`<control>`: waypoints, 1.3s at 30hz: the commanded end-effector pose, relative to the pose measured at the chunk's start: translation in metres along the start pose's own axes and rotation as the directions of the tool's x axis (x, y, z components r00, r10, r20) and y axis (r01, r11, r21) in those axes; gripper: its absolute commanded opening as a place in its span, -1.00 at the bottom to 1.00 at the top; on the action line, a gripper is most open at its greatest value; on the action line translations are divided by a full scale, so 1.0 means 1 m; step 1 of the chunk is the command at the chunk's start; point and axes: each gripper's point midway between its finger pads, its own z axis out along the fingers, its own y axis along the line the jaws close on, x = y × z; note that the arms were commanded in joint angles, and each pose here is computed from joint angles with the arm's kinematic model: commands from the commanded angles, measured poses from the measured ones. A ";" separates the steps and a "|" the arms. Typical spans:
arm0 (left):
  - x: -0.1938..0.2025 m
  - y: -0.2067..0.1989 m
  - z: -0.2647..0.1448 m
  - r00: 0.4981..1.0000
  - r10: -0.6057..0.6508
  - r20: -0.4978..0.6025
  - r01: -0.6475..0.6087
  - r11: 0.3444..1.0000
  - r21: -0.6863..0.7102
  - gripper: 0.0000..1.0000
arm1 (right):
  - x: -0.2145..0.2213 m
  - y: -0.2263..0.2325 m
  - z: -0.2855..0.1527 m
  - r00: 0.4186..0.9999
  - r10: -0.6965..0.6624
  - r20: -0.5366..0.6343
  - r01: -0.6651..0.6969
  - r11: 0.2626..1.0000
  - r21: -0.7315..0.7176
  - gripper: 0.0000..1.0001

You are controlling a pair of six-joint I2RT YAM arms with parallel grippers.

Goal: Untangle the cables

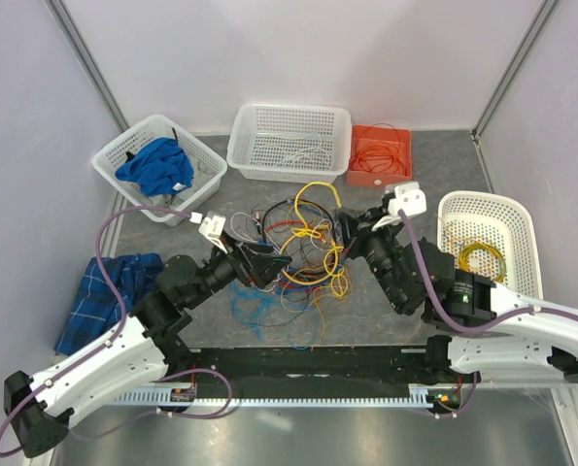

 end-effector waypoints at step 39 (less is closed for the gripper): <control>0.068 0.023 -0.019 0.945 -0.292 -0.149 0.286 0.956 -0.060 0.94 | -0.212 -0.305 -0.035 0.931 -0.358 0.063 -0.012 0.143 0.990 -1.00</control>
